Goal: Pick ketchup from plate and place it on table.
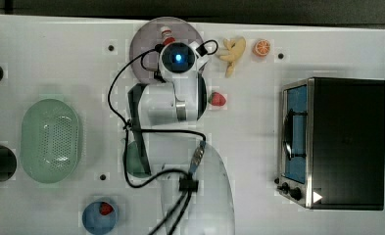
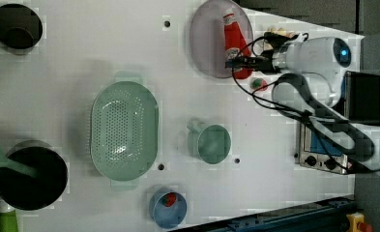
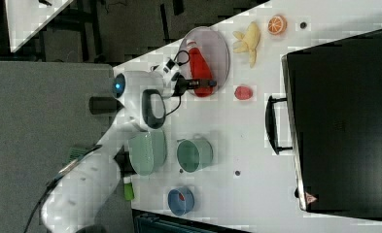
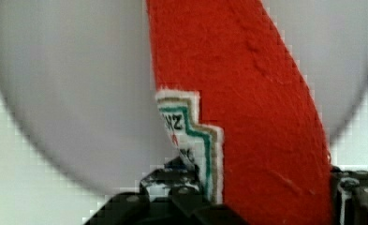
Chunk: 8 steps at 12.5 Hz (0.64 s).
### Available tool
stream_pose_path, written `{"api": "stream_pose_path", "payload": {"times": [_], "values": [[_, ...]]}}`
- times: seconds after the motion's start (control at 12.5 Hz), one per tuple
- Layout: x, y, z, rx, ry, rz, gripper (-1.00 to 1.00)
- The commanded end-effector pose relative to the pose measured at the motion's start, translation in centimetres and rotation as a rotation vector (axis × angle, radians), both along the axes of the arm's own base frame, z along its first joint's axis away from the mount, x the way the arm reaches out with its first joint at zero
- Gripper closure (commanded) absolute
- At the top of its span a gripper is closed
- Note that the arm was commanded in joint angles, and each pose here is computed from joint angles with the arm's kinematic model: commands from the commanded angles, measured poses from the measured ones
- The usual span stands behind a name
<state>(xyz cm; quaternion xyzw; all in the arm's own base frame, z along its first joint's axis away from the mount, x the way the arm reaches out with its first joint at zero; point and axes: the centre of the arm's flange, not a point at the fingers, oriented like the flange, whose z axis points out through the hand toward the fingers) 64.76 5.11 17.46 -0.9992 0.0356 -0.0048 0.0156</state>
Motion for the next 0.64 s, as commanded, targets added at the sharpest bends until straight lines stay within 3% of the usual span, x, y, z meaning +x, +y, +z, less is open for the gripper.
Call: {"api": "stream_pose_path", "payload": {"times": [0.08, 0.32, 0.64], "values": [[1.7, -1.4, 16.9, 0.003, -0.145, -0.053, -0.3], [-1.9, -3.2, 22.8, -0.022, -0.079, -0.09, -0.3], [-8.2, -6.1, 24.6, -0.022, -0.042, -0.171, -0.3]]}}
